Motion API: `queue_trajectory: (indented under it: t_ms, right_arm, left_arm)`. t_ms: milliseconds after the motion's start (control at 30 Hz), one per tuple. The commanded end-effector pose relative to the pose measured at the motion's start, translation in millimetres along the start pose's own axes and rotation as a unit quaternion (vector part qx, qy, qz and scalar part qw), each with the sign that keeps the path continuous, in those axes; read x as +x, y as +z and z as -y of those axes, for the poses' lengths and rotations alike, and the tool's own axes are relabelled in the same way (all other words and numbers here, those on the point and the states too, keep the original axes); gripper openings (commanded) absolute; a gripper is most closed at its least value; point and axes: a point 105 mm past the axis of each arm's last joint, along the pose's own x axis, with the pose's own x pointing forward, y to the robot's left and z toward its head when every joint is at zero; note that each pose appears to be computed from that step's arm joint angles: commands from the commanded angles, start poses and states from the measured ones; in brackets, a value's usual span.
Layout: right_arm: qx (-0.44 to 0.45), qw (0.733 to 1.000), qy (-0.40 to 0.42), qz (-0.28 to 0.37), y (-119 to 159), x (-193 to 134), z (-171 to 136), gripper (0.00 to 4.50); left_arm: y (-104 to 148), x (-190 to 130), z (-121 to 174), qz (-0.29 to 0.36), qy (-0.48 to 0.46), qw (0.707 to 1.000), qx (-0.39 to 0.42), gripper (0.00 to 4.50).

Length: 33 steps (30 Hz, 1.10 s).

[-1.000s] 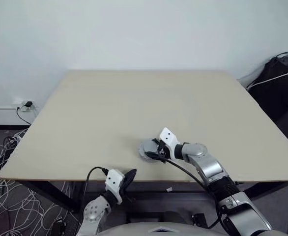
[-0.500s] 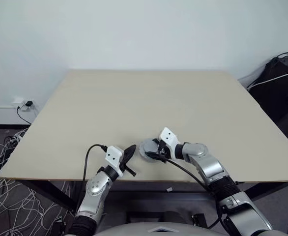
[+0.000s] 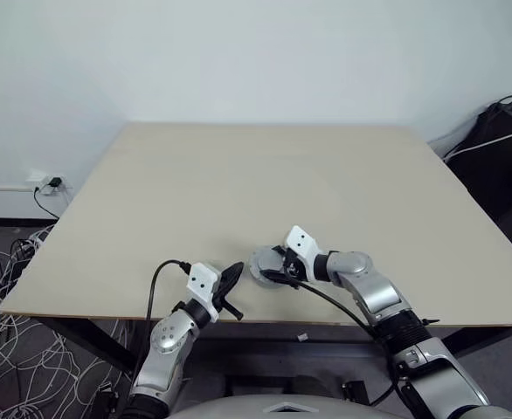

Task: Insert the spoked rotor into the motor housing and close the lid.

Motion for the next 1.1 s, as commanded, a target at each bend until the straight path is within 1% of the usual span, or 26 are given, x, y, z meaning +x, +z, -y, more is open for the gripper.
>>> queue_trajectory:
  t_ms: [33,367,567,800,933,1100]
  right_arm:
    - [0.02,0.998,-0.01,-0.052,-25,-7,5,3.28]
    - [0.026,0.997,-0.001,-0.07,-33,-10,4,3.28]
    - [0.003,0.997,-0.03,-0.074,-32,-8,10,3.28]
    - [0.006,0.996,-0.054,-0.067,-30,-7,17,3.28]
    - [0.006,0.996,-0.052,-0.075,-33,-8,17,3.28]
    - [0.032,0.996,-0.028,-0.08,-37,-9,10,3.28]
  left_arm:
    - [4,5,1,0.014,-0.009,1.0,0.01,0.0]
    - [-1,7,1,0.011,-0.01,1.0,0.008,0.0]
    - [6,6,5,0.016,-0.011,1.0,0.011,0.0]
    - [14,5,8,0.017,-0.013,1.0,0.011,0.0]
    - [12,5,7,0.014,-0.012,1.0,0.011,0.0]
    - [6,4,4,0.008,-0.01,1.0,0.008,0.0]
